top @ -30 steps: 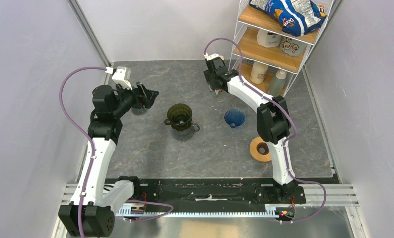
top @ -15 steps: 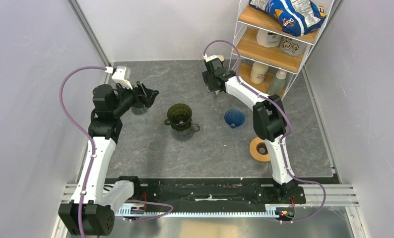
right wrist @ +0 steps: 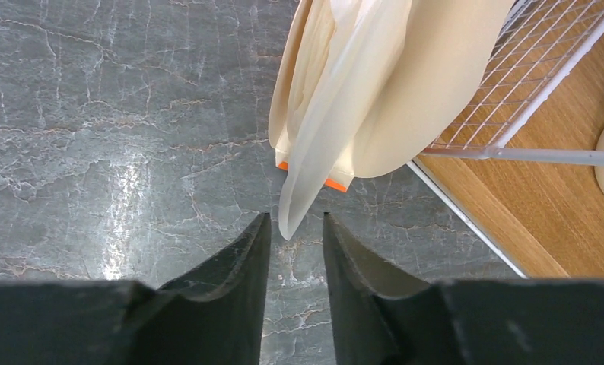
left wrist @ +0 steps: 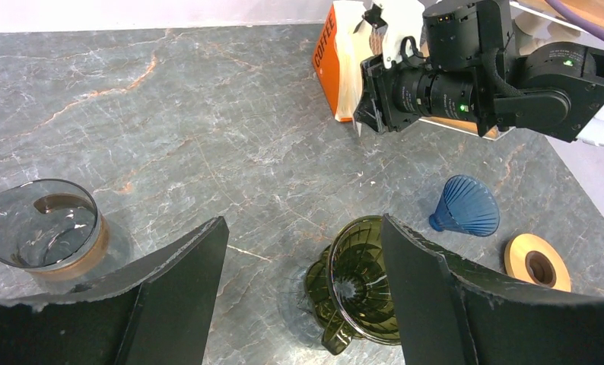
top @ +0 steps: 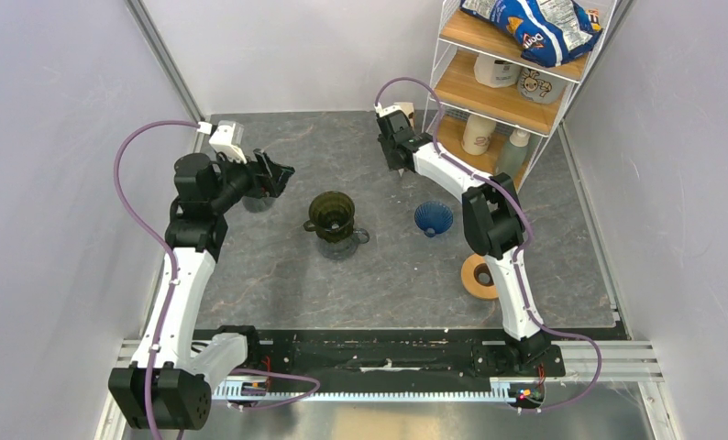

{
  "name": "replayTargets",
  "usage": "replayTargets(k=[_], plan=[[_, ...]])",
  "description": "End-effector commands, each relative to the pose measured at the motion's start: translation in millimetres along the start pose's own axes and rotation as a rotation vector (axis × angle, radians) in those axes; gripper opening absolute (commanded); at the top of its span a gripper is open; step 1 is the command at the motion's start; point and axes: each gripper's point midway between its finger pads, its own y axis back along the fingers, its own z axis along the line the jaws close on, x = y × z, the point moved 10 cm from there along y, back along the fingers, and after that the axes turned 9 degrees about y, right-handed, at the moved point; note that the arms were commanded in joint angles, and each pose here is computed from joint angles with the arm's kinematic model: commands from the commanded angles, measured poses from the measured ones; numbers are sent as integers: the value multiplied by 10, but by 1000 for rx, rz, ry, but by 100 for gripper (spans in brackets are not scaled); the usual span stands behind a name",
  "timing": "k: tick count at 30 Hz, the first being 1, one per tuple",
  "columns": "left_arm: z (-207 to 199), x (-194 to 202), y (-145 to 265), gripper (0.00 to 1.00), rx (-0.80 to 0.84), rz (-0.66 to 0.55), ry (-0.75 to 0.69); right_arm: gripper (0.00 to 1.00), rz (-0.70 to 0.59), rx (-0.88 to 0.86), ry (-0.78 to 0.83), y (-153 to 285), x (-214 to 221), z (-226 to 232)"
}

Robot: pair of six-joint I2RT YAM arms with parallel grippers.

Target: Place the coffee filter in the dripper

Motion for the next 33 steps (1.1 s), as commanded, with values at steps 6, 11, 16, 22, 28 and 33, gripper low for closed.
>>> replayTargets(k=[6, 11, 16, 22, 28, 33], plan=[[-72, -196, 6, 81, 25, -71, -22, 15, -65, 59, -6, 100, -168, -90], [-69, -188, -1, 81, 29, -69, -23, 0, -70, 75, -4, 118, -187, -120], [-63, -186, -8, 81, 33, -66, -33, 0, -74, 60, -7, 152, -201, -117], [-57, -169, -23, 81, 42, -58, -31, 0, -100, 27, -24, 371, -227, -150], [-46, -160, -45, 81, 48, -53, -32, 0, -73, -4, 4, 410, -74, -96], [-50, -173, -55, 81, 54, -54, -33, 18, -25, -25, 10, 337, 16, -31]])
